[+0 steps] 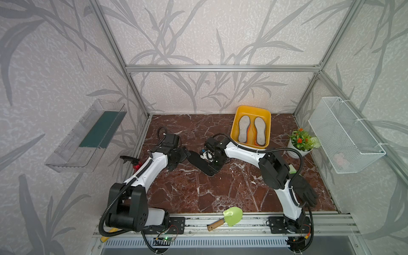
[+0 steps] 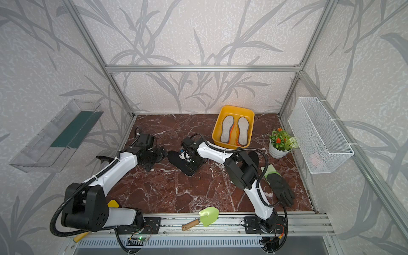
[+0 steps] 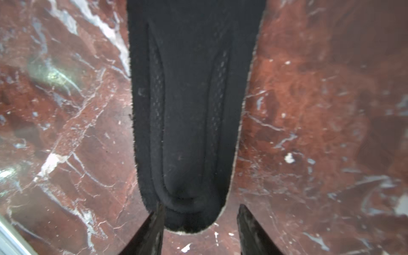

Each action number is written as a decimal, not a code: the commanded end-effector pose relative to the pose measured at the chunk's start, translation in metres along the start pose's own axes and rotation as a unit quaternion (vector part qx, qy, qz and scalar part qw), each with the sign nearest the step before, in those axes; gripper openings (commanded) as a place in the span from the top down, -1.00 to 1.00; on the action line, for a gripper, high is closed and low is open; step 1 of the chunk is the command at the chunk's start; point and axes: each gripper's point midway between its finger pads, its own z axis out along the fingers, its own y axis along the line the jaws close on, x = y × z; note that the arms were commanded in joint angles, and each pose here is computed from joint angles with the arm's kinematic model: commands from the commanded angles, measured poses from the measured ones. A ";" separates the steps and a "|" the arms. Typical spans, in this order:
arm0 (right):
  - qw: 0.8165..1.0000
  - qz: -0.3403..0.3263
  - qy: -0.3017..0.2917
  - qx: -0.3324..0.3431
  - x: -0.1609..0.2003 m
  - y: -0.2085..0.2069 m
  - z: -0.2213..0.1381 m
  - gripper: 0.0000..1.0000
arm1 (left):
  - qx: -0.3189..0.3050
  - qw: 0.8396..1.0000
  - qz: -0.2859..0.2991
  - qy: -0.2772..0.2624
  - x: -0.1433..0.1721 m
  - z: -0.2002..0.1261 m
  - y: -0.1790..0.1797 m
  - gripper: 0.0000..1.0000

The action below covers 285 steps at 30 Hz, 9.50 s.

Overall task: Put the insoles into the storage box
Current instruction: Pick up the insole from the center of the board, then place the insole in the storage box, then pick up the insole from the center of the board.

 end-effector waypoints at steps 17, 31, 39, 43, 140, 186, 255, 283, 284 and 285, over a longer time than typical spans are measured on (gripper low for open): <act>0.999 0.003 0.020 0.028 -0.002 0.001 0.026 -0.06 | 0.029 0.999 -0.005 -0.019 -0.006 -0.009 0.004 -0.99; 0.998 -0.005 0.045 0.049 0.012 0.004 0.040 0.05 | 0.029 0.999 -0.006 -0.019 -0.007 -0.008 0.005 -0.99; 0.998 0.006 0.049 0.050 0.024 0.004 0.041 0.79 | 0.028 0.999 -0.008 -0.023 -0.007 -0.011 0.007 -0.99; 0.998 0.011 0.042 0.043 0.025 0.006 0.040 1.00 | 0.028 0.999 -0.010 -0.026 -0.007 -0.013 0.008 -0.98; 0.841 0.510 -0.171 0.057 0.050 -0.314 -0.070 1.00 | 0.128 0.989 -0.029 -0.061 -0.042 -0.051 -0.039 -0.99; 0.822 0.529 -0.127 0.165 0.176 -0.232 -0.204 -0.74 | 0.167 0.984 0.005 -0.055 -0.046 -0.053 -0.063 -0.99; 0.784 0.617 0.039 0.053 0.319 -0.169 -0.054 0.44 | 0.181 0.982 0.049 -0.026 -0.040 -0.040 -0.102 -0.99; 0.802 0.593 -0.028 0.059 0.303 -0.175 -0.075 1.00 | 0.181 0.982 0.051 -0.022 -0.041 -0.038 -0.105 -0.98; 0.804 0.591 -0.035 0.061 0.301 -0.176 -0.078 1.00 | 0.181 0.982 0.051 -0.022 -0.042 -0.038 -0.105 -0.99; 0.806 0.588 -0.043 0.062 0.300 -0.176 -0.081 1.00 | 0.182 0.982 0.051 -0.022 -0.042 -0.038 -0.105 -0.99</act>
